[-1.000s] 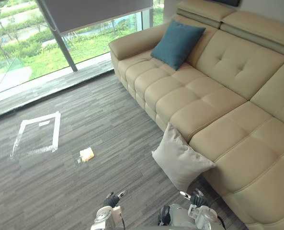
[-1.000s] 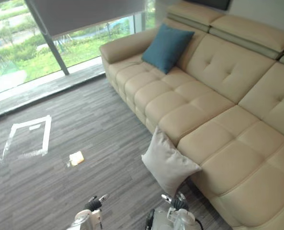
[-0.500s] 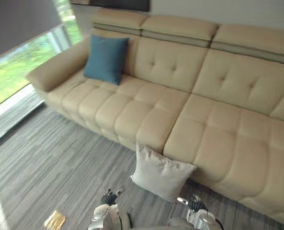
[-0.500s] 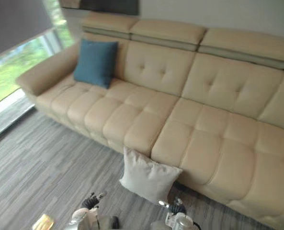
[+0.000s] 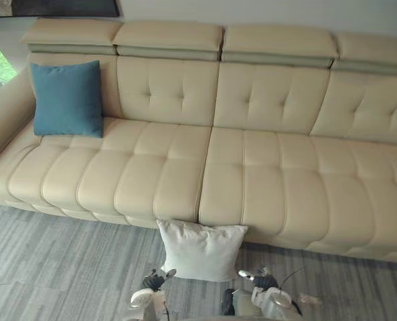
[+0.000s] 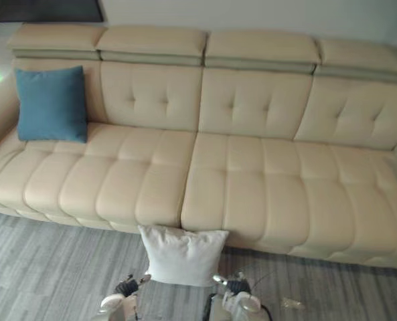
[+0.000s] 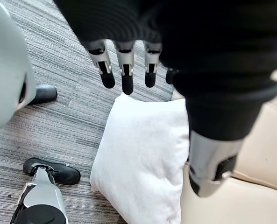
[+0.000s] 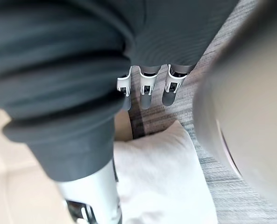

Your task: Pick up cushions and gather them together orderly.

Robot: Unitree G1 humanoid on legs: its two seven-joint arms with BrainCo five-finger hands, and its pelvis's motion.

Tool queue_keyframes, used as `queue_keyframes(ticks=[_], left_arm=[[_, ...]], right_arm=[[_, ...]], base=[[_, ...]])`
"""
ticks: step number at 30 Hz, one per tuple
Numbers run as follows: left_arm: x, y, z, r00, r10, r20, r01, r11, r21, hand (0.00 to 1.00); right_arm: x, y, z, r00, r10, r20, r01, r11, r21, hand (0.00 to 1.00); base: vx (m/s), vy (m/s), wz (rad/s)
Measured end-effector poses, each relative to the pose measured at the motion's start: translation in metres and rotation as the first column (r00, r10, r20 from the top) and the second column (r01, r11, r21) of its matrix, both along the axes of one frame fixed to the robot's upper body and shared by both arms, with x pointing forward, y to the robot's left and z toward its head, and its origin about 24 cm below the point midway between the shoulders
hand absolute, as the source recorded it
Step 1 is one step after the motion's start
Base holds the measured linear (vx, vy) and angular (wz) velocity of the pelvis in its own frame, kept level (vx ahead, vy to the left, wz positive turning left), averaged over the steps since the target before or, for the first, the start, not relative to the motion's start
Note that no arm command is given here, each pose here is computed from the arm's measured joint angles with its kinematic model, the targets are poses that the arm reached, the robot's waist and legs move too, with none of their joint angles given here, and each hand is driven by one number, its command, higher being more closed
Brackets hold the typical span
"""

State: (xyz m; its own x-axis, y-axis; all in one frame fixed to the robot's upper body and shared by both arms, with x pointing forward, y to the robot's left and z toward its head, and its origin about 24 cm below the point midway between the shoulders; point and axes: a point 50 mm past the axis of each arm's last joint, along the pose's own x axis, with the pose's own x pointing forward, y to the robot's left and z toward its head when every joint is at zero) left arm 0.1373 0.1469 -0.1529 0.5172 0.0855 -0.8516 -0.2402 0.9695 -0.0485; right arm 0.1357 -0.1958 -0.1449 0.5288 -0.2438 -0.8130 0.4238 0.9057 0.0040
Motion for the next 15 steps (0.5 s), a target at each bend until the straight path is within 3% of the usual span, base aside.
queue_keyframes(ticks=[6, 15], left_arm=[[0.0038, 0.0012, 0.0034, 0.999, 0.0, 0.033, 0.0, 1.0, -0.006, 0.0], [0.007, 0.0079, 0.0051, 0.999, 0.01, 0.047, -0.01, 1.0, 0.014, 0.0]], right_arm=[[-0.0103, -0.0029, -0.0028, 1.0, -0.011, -0.027, 0.011, 1.0, -0.008, 0.0], [-0.012, 0.0066, -0.0049, 0.999, 0.007, -0.041, -0.007, 1.0, 0.007, 0.0]], base=[[0.07, -0.081, -0.04], [0.01, 0.169, -0.31]])
